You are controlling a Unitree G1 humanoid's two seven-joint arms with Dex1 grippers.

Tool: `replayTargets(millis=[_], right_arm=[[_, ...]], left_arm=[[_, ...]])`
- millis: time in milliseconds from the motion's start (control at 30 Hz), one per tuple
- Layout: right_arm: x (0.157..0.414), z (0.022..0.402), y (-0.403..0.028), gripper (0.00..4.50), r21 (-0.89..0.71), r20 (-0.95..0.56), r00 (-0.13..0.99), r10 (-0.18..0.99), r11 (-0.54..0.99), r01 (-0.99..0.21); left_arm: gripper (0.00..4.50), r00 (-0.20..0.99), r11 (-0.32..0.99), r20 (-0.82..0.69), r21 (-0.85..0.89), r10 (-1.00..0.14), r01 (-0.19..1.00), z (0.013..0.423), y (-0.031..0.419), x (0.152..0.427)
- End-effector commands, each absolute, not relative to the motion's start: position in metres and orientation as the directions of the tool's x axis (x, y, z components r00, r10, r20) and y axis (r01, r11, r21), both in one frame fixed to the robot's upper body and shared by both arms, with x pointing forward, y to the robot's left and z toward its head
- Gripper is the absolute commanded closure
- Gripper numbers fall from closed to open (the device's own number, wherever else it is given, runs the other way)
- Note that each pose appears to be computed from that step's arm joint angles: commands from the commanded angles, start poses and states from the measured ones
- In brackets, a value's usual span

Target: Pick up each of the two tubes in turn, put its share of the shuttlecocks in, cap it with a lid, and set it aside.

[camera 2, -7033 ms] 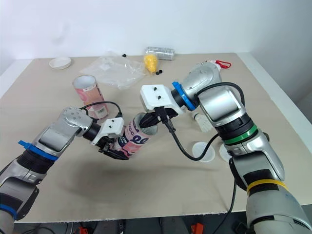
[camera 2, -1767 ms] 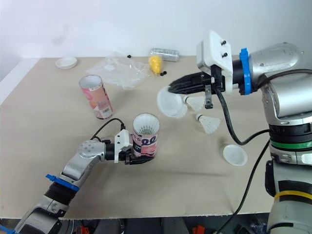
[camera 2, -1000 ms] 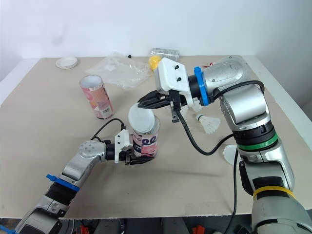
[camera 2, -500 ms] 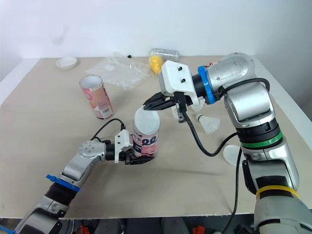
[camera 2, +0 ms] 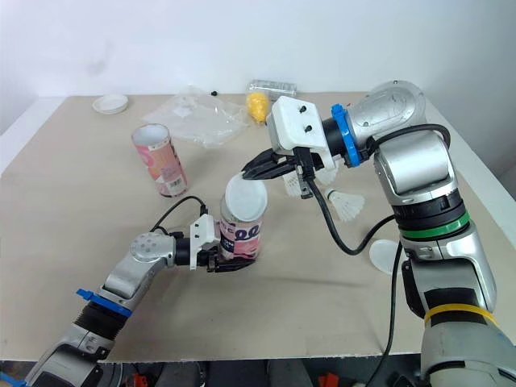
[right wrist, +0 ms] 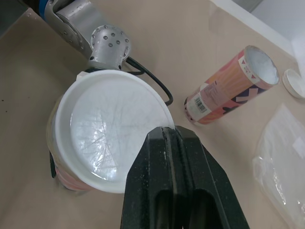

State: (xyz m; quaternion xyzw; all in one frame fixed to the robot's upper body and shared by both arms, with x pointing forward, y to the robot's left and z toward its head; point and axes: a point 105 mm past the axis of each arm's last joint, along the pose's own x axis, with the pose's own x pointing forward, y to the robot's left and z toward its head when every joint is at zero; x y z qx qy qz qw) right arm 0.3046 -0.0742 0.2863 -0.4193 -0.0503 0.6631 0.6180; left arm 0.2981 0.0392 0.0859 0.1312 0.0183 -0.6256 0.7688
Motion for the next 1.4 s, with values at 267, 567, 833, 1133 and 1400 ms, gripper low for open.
replayTargets(millis=[267, 567, 833, 1133, 1400], right_arm=[[0.294, 0.305, -0.069, 4.38, -0.586, -0.472, 0.077, 0.878, -0.247, -0.772], [0.291, 0.303, -0.072, 4.38, -0.572, -0.49, 0.078, 0.868, -0.252, -0.78], [0.291, 0.315, -0.07, 4.38, -0.599, -0.457, 0.089, 0.885, -0.233, -0.766], [0.291, 0.31, -0.07, 4.38, -0.595, -0.476, 0.088, 0.875, -0.247, -0.765], [0.292, 0.289, -0.064, 4.38, -0.58, -0.498, 0.066, 0.865, -0.275, -0.767]], left_arm=[[1.45, 0.194, 0.185, -0.302, 0.056, -0.933, 0.981, 0.048, 0.047, 0.29], [1.45, 0.193, 0.185, -0.302, 0.053, -0.934, 0.981, 0.048, 0.046, 0.289], [1.45, 0.191, 0.184, -0.304, 0.053, -0.933, 0.982, 0.047, 0.046, 0.288], [1.45, 0.193, 0.185, -0.306, 0.055, -0.932, 0.981, 0.047, 0.047, 0.289], [1.45, 0.191, 0.184, -0.306, 0.053, -0.933, 0.982, 0.047, 0.047, 0.288]])
